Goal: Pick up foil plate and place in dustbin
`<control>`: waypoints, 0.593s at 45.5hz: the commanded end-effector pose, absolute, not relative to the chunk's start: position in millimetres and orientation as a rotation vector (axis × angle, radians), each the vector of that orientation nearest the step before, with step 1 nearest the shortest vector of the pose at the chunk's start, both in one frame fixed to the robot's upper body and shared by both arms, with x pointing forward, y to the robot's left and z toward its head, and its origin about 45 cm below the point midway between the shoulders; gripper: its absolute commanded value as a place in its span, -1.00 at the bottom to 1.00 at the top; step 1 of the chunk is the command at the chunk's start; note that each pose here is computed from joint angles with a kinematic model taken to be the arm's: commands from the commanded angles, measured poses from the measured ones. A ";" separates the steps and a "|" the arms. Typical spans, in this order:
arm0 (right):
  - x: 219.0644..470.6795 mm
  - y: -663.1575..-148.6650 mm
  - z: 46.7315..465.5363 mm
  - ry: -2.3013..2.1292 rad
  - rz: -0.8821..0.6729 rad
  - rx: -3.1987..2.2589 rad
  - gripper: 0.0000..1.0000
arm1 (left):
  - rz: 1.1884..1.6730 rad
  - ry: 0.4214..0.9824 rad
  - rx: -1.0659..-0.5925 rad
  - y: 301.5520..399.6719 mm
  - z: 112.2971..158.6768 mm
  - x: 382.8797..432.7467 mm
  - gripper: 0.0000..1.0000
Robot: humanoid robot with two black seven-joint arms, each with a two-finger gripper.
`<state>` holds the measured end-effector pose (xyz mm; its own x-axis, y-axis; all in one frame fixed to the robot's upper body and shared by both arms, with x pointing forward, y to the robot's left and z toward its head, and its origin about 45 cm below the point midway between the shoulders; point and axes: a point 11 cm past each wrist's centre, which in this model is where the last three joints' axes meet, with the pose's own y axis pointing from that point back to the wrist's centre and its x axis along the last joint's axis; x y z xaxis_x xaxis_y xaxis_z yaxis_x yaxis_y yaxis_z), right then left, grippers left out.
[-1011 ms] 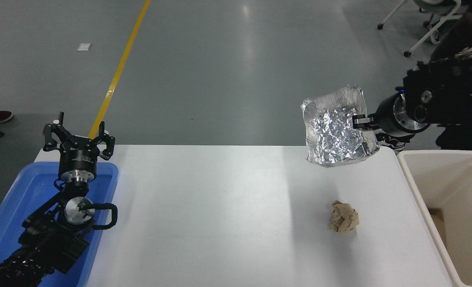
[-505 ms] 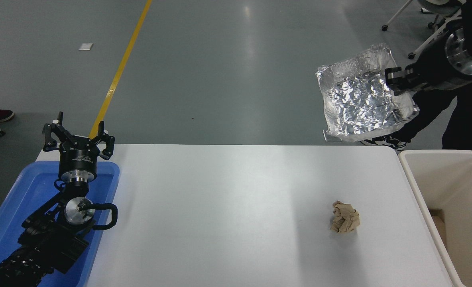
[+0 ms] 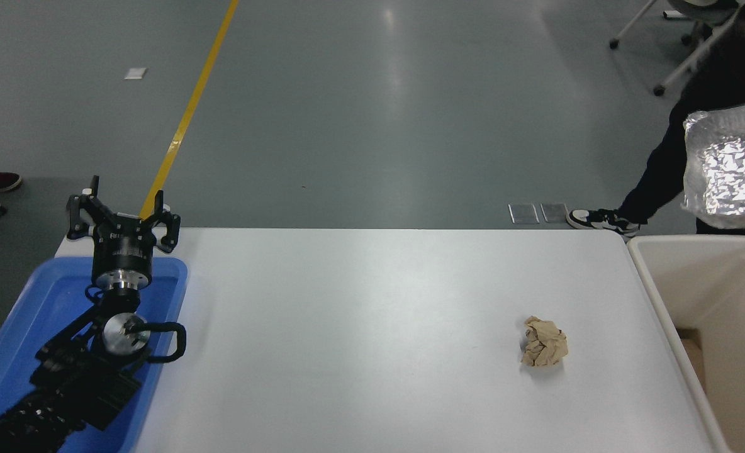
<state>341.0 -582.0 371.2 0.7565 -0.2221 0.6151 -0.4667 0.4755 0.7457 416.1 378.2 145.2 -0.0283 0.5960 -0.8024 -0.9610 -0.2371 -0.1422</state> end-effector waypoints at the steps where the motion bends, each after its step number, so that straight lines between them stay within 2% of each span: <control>1: 287.0 -664.2 299.8 -0.833 0.071 0.952 -1.00 | 1.592 0.539 -0.930 378.2 145.2 416.1 0.98; 4: 278.1 -668.0 272.6 -0.857 0.050 0.954 -1.00 | 1.592 0.539 -0.930 378.2 145.2 416.1 0.98; 8: 286.4 -652.9 231.9 -0.895 0.026 1.001 -1.00 | 1.592 0.539 -0.930 378.2 145.2 416.1 0.98; 12: 278.1 -643.2 189.5 -0.950 -0.041 1.005 -1.00 | 1.592 0.539 -0.930 378.2 145.2 416.1 0.98; 18: 279.5 -626.6 147.9 -1.029 -0.071 0.985 -1.00 | 1.592 0.539 -0.930 378.2 145.2 416.1 0.98; 27: 261.2 -610.9 100.8 -1.068 -0.148 0.976 -1.00 | 1.592 0.539 -0.930 378.2 145.2 416.1 0.98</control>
